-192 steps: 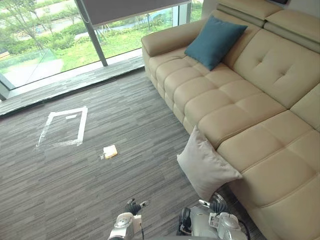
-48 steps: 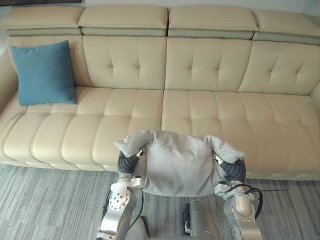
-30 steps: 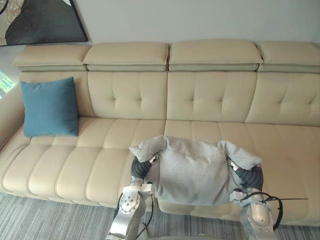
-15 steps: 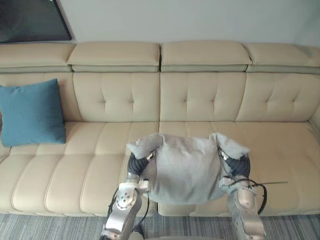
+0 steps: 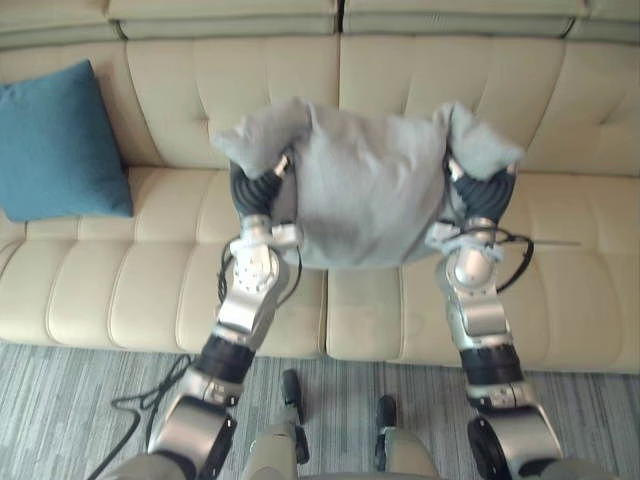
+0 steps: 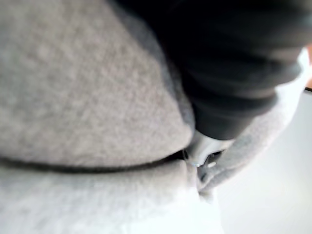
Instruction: Pick up cushions and gather them together orderly.
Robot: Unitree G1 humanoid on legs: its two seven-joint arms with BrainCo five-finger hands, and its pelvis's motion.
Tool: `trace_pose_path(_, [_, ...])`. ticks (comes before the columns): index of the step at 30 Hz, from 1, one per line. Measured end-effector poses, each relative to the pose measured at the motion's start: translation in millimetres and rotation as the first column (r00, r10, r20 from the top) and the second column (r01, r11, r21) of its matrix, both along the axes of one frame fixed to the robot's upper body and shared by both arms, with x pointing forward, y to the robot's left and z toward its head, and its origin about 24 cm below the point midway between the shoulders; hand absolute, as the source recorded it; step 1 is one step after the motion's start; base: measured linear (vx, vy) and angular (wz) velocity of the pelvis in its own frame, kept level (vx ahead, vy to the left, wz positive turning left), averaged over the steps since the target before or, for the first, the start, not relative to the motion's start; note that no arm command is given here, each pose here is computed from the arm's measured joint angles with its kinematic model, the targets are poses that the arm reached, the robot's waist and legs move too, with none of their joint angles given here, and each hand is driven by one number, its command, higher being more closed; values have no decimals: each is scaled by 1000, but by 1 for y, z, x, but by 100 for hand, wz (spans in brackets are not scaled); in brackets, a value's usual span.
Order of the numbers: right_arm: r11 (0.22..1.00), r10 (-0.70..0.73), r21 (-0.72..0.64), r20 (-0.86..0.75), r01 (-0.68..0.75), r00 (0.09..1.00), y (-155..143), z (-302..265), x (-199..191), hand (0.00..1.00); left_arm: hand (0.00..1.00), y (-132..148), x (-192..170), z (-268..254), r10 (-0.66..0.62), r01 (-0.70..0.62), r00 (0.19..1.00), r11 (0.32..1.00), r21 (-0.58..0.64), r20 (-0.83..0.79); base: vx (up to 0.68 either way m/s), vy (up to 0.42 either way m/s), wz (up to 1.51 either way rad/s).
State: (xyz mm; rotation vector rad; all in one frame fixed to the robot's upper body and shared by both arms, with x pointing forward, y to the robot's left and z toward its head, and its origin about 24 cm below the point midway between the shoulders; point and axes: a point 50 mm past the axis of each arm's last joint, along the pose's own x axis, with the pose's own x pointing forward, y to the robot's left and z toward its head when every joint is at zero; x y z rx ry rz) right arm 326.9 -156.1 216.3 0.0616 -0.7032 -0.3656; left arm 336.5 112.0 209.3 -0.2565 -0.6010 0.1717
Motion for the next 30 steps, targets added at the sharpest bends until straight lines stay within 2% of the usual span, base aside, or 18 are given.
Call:
trace_pose_path(6, [999,-48,20,150,45,988,5,65,15,100,100,-3,23,61,57,-54,993,998,-27,101,-16,3,5])
trace_pose_path(14, [999,-43,28,180,38,983,14,100,28,100,100,3,34,84,104,-96,990,992,-84,97,0,-11,2])
trace_pose_path(15, [999,-44,30,175,39,984,14,103,31,100,0,3,37,84,108,-101,991,991,-87,84,7,-34,-1])
trace_pose_path(16, [999,-44,31,172,39,984,14,104,32,100,0,3,37,84,110,-103,991,991,-90,80,5,-34,0])
trace_pose_path(17, [999,-46,36,171,40,984,13,105,32,0,0,4,39,83,112,-105,991,989,-103,71,15,-30,6])
trace_pose_path(20, [997,-50,69,221,35,974,10,119,28,0,0,3,39,98,111,-96,989,985,-147,94,11,-30,10])
trace_pose_path(22, [994,-10,112,245,-18,969,8,132,28,0,0,5,40,110,102,-86,988,987,-136,119,3,-47,8])
trace_pose_path(24, [990,30,128,229,-61,973,2,134,33,0,0,12,43,115,101,-89,988,991,-101,118,13,-63,4])
trace_pose_path(28, [981,82,153,217,-117,973,-10,139,39,0,0,22,46,126,84,-71,989,992,-106,125,12,-57,10])
trace_pose_path(30, [968,102,206,201,-144,974,-24,142,44,0,0,25,47,136,78,-65,988,993,-99,134,3,-43,16])
